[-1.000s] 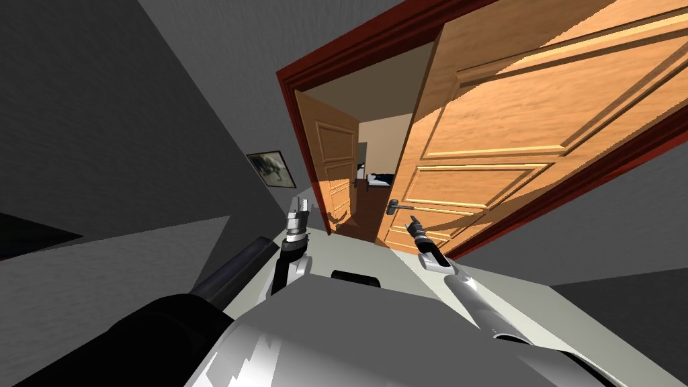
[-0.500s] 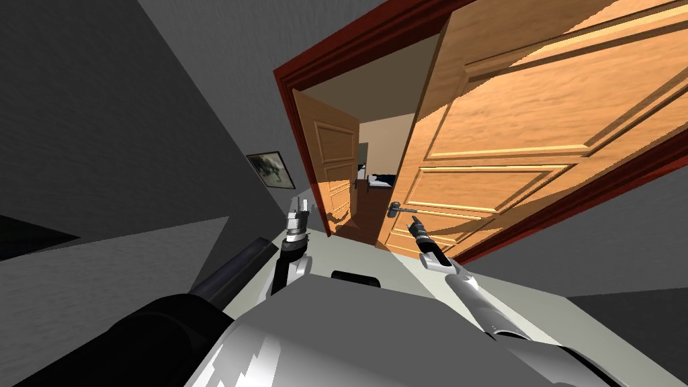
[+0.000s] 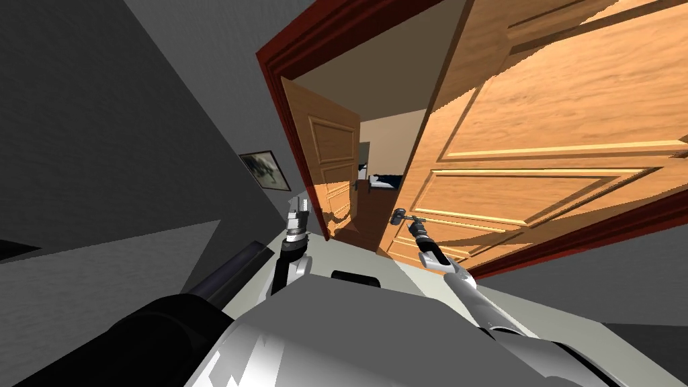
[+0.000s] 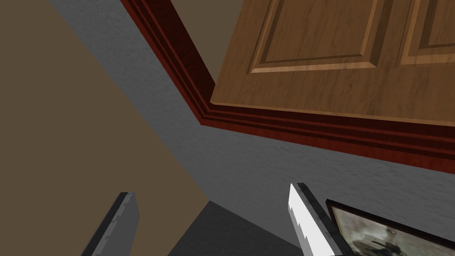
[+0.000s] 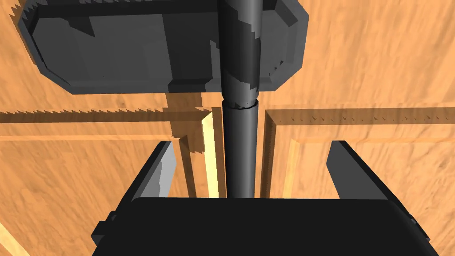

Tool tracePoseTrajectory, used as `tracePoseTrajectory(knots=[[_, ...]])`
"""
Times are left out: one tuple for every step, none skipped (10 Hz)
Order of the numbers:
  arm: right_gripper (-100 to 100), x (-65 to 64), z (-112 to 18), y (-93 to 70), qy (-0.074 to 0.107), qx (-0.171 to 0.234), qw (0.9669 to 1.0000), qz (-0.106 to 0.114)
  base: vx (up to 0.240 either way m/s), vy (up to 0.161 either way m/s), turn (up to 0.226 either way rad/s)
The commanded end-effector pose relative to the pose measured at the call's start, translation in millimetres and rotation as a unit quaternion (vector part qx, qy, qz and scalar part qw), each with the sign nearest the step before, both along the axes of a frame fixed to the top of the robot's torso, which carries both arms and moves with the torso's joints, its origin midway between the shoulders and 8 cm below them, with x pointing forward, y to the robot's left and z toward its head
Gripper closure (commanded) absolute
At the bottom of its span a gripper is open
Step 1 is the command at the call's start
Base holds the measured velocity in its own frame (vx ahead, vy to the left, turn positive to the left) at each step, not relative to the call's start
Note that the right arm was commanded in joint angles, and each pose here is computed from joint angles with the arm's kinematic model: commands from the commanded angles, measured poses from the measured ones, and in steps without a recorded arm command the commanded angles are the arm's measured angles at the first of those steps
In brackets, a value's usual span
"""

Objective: Push the door open

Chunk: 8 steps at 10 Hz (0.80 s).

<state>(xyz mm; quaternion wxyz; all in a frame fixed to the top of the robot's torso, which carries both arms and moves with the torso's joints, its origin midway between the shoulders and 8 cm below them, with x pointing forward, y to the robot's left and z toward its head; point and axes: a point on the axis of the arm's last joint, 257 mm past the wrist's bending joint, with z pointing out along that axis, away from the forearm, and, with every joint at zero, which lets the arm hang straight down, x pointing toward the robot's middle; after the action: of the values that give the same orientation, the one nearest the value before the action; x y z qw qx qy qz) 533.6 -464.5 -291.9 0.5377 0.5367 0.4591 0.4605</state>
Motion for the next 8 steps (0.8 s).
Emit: tracePoseTrajectory(knots=[[-100, 0.8, -0.4, -1.0, 0.000, 0.000, 1.0000, -0.003, 0.175, -0.072, 0.033], [-100, 1.2, -0.6, -1.5, 0.000, 0.000, 1.0000, -0.004, 0.176, -0.052, 0.034], [-100, 1.0, -0.4, -1.3, 0.000, 0.000, 1.0000, -0.003, 0.083, -0.019, 0.011], [100, 1.0, -0.4, -1.3, 0.000, 0.000, 1.0000, -0.003, -0.012, 0.001, -0.006], [100, 1.0, -0.4, -1.3, 0.000, 0.000, 1.0000, -0.003, -0.025, 0.003, 0.005], [100, 1.0, -0.4, -1.3, 0.000, 0.000, 1.0000, -0.003, -0.014, 0.000, 0.012], [100, 1.0, -0.4, -1.3, 0.000, 0.000, 1.0000, -0.003, 0.000, 0.000, 0.000], [100, 1.0, -0.4, -1.3, 0.000, 0.000, 1.0000, -0.003, 0.000, 0.000, 0.000]])
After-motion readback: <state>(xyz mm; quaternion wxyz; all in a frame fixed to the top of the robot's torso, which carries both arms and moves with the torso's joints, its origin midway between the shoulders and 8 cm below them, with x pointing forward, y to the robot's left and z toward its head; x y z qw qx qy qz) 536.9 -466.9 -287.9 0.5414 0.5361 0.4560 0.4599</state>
